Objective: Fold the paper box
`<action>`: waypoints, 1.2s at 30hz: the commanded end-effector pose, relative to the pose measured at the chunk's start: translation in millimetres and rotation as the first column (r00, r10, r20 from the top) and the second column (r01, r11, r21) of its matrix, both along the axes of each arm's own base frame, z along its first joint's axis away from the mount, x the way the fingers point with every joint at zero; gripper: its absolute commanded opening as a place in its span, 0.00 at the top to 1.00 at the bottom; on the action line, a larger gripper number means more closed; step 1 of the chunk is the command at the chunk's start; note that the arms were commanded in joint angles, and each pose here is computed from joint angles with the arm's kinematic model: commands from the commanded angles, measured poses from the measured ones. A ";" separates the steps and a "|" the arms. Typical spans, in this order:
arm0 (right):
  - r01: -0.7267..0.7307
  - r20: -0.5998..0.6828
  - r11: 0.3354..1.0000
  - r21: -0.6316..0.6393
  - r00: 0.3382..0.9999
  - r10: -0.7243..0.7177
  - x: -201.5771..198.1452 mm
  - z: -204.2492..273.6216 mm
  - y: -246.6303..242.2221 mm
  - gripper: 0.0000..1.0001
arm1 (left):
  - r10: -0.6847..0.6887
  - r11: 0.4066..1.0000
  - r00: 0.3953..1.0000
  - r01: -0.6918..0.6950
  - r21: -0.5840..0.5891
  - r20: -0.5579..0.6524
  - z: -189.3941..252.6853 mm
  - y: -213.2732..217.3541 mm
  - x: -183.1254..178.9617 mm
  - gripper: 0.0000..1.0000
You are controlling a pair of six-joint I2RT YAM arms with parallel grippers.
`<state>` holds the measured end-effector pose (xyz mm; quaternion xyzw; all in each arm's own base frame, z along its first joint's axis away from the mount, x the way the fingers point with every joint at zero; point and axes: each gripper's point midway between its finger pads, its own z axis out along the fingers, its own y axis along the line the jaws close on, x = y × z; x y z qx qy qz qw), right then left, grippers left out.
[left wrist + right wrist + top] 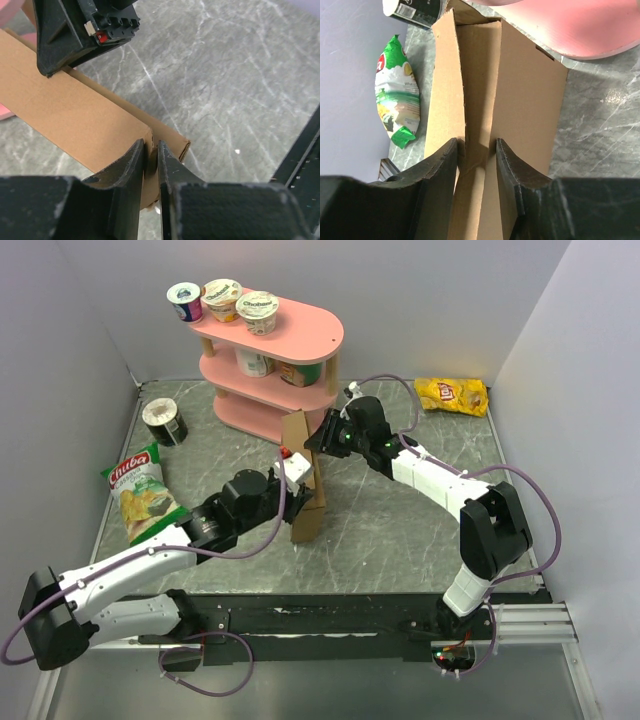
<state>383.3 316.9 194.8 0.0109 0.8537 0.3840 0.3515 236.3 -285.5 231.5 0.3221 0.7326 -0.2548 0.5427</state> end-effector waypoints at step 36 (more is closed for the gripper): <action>-0.007 -0.078 0.997 -0.075 0.997 0.002 -25.7 -26.5 -14.7 0.83 | -0.075 0.996 0.996 0.072 -0.046 -0.049 29.7 -12.3 -25.9 0.02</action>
